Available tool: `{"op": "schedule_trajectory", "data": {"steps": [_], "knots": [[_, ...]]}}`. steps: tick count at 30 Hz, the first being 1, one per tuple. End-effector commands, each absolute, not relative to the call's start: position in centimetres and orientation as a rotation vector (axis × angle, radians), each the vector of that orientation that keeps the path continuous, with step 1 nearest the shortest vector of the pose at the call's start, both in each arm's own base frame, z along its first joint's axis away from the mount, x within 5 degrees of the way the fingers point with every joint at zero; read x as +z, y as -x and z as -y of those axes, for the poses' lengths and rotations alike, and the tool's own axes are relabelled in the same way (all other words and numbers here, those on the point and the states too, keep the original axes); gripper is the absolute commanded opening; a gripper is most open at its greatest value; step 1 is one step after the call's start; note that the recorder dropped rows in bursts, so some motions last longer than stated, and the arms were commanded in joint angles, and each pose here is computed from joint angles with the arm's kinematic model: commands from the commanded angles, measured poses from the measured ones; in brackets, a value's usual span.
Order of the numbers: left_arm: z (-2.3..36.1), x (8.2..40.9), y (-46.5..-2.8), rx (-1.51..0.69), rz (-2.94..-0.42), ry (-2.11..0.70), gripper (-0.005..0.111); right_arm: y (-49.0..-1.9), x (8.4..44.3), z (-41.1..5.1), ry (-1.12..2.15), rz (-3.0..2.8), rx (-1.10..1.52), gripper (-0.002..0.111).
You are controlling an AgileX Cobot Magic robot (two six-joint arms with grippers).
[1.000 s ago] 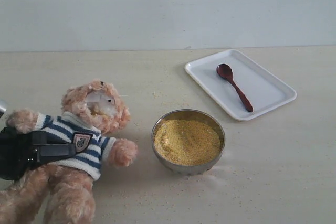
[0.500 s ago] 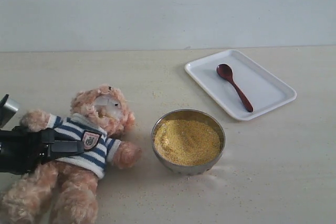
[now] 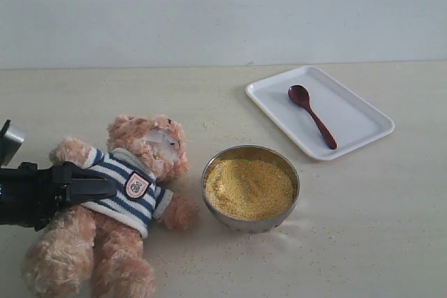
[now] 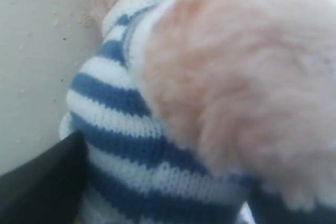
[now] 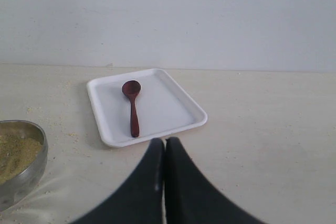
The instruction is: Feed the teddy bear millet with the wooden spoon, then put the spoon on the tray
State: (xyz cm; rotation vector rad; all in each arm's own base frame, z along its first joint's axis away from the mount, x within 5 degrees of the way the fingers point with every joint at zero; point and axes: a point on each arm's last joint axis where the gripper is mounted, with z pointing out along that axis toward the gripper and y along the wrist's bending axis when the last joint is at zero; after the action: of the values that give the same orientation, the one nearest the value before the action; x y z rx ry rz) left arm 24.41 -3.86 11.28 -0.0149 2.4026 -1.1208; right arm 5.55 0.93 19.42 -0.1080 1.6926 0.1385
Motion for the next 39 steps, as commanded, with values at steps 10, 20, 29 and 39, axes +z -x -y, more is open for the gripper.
{"op": "schedule_trajectory", "data": {"steps": [10,20,29,39], "knots": [[1.0,17.5,-22.9,-1.053,-2.279,-0.005,0.07,-5.5,19.4,-0.9,0.105,-1.689,0.136,0.0],[-1.0,24.9,-19.0,-0.791,-2.071,-0.007,0.039,-5.5,19.4,-0.9,0.105,-1.689,0.136,0.0],[1.4,30.3,-13.8,-0.642,-1.831,-0.134,0.005,-5.5,19.4,-0.9,0.105,-1.689,0.136,0.0],[2.9,31.6,-11.7,-0.655,-1.743,-0.237,0.005,-5.5,19.4,-0.9,0.105,-1.689,0.136,0.0]]}}
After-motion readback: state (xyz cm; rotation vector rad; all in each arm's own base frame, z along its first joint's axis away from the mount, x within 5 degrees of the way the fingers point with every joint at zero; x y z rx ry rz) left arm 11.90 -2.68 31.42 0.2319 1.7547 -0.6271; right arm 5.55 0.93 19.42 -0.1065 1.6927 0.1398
